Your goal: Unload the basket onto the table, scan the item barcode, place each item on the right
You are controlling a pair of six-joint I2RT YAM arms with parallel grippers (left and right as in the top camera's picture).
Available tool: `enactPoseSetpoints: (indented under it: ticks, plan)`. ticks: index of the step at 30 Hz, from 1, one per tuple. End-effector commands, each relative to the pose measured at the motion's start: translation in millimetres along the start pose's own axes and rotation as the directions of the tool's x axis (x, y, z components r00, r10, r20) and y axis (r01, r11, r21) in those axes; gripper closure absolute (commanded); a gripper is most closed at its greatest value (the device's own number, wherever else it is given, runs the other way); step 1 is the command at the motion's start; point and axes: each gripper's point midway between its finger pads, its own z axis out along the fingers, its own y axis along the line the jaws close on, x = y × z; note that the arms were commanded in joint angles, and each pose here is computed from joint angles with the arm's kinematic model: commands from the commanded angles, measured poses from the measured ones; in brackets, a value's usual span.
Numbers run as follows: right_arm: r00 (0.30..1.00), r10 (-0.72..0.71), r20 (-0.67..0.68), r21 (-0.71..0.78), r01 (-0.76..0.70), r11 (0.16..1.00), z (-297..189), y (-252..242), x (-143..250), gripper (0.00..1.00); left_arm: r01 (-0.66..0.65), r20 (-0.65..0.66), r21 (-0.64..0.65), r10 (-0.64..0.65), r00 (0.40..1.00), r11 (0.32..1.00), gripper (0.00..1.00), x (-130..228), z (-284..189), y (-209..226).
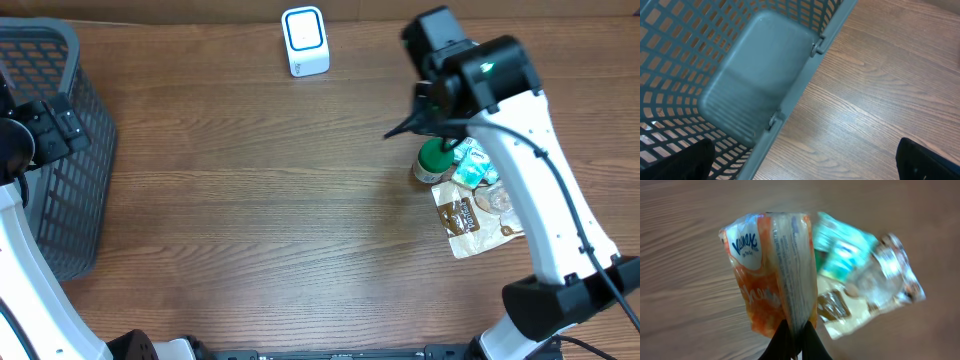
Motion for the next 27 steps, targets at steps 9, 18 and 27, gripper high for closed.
enactPoseSetpoints:
  ticks: [9,18,27]
  plan:
    - [0.913,0.299,-0.277,0.140,-0.269,0.953,92,-66,40,0.96,-0.015,0.013,-0.010,0.015,1.000,1.000,0.01,-3,-3,3]
    - [0.929,0.238,-0.284,0.105,-0.216,0.971,115,-61,44,0.48,-0.015,0.013,-0.010,0.015,1.000,1.000,0.01,-3,-3,3]
    - [0.962,0.154,-0.225,0.027,-0.152,0.988,64,-65,34,0.50,-0.015,0.014,-0.010,0.015,1.000,1.000,0.00,-3,-3,3]
